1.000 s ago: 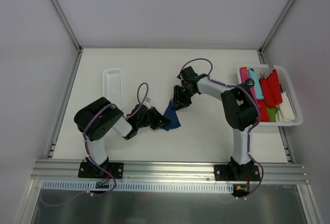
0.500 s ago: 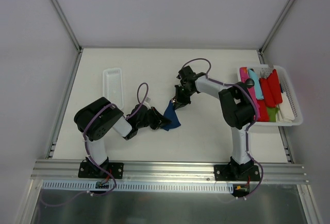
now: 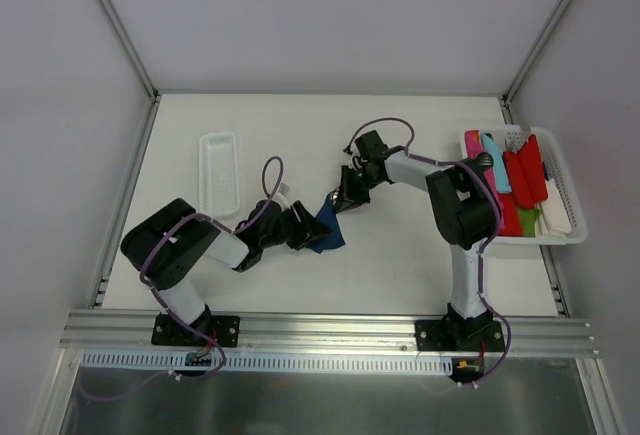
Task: Place the utensils on the paper napkin and roll it up
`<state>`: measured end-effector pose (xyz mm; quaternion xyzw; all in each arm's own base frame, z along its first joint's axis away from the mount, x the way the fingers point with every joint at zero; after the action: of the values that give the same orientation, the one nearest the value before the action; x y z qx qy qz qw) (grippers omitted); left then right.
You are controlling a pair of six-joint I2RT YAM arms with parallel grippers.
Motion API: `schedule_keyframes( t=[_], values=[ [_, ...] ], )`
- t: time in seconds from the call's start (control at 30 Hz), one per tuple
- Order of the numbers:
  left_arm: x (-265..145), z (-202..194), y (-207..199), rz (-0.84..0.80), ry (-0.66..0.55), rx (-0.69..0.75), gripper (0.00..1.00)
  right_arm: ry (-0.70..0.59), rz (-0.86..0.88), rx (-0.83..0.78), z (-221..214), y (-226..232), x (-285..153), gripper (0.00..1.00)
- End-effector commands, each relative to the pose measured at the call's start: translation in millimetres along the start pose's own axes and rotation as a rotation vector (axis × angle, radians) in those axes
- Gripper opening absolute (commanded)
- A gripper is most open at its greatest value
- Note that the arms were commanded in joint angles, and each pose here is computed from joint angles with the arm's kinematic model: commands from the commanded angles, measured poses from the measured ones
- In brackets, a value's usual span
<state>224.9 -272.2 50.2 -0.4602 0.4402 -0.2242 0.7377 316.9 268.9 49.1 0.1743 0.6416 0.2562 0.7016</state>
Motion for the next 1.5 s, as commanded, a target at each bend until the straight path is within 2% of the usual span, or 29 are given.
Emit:
schedule_keyframes(
  t=[0.0,0.13,0.33,0.43,0.83,1.07,1.1,1.27,1.47],
  values=[
    [-17,3,6,0.017,-0.039,0.091,0.46,-0.045,0.092,-0.064,7,8,-9,0.00],
    [-37,20,-24,-0.081,-0.076,0.140,0.55,-0.071,0.166,-0.083,13,9,-15,0.00],
    [-58,53,-36,-0.061,-0.132,0.253,0.72,-0.099,0.253,-0.114,15,11,-21,0.00],
    [-63,62,-34,-0.038,-0.134,0.262,0.77,-0.116,0.297,-0.130,17,16,-26,0.00],
    [-55,73,-33,-0.122,-0.075,0.276,0.75,-0.156,0.451,-0.180,17,38,-49,0.00],
    [-58,74,-44,-0.270,-0.082,0.344,0.74,-0.168,0.540,-0.229,14,54,-68,0.00],
    [-62,77,-53,-0.324,-0.114,0.379,0.75,-0.172,0.547,-0.236,14,55,-70,0.00],
    [-73,78,-64,-0.404,-0.101,0.504,0.72,-0.169,0.598,-0.275,8,65,-85,0.00],
    [-78,79,-72,-0.445,-0.086,0.624,0.70,-0.158,0.669,-0.305,-1,76,-102,0.00]
  ],
)
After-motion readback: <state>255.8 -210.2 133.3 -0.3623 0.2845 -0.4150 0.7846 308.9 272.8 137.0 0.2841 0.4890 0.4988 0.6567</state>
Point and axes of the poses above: each gripper's point midway between its finger pads, its own x axis out along the fingers, its own y axis along the line the jaws close on, z = x × y, the point moved 4 cm from there along -x, back along the fingers, and after that the axes turned 1 degree about -x, right-handed, at the moved point
